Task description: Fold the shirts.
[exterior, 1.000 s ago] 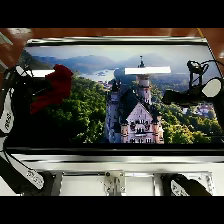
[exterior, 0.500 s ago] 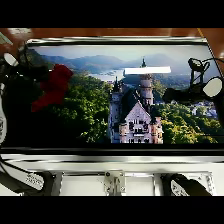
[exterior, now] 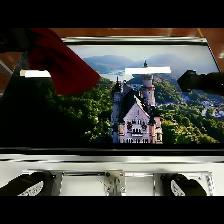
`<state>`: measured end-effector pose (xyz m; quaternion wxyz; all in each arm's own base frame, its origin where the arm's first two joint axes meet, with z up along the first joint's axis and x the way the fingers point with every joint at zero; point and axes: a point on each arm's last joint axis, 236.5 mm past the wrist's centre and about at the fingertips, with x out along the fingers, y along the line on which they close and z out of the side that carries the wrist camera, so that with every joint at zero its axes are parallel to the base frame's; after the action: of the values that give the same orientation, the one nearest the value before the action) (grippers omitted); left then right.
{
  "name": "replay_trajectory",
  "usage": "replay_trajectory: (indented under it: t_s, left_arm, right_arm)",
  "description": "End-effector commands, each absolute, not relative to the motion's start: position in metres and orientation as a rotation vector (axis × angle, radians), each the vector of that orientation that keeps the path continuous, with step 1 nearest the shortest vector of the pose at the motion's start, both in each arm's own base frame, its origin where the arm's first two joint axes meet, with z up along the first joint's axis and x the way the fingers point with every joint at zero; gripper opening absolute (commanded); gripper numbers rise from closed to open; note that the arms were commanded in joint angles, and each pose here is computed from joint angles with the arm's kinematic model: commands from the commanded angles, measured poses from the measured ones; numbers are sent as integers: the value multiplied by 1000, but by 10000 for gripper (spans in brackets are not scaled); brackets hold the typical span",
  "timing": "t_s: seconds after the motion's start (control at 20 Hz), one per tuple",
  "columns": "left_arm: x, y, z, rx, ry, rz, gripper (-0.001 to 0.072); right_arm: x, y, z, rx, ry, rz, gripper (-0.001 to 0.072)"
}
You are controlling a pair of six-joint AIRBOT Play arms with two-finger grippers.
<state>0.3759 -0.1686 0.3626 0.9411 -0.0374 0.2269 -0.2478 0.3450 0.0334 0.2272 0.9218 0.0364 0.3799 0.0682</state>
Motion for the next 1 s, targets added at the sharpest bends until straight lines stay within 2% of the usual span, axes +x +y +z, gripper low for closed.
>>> replay_trajectory:
  t_s: [0.0,0.15,0.25,0.45,0.5,0.55,0.6,0.75,0.85,0.95]
  left_arm:
    - [320,-239,365,-93,496,-700,41]
    - [307,-320,303,-98,629,-833,41]
    - [297,-369,237,-53,751,-887,41]
    - [273,-430,80,34,1089,-882,49]
    - [269,-442,53,18,1152,-883,209]
    - [271,-448,37,-10,1192,-877,509]
    - [280,-448,29,-39,1219,-859,706]
    - [327,-396,47,-69,1255,-780,701]
    - [363,-327,70,-72,1260,-712,701]
    - [377,-253,80,-110,1325,-611,701]
  right_arm:
    - [295,28,223,33,900,132,689]
    - [270,11,200,-26,1045,84,689]
    - [266,3,191,-48,1080,59,689]
    - [261,8,162,-36,1156,79,689]
    - [261,8,152,-32,1176,81,689]
    - [262,9,140,-24,1192,81,689]
    - [266,11,128,-15,1191,83,689]
    - [282,12,107,-2,1170,84,688]
    - [289,10,98,33,1191,93,688]
    - [295,5,88,122,1219,113,688]
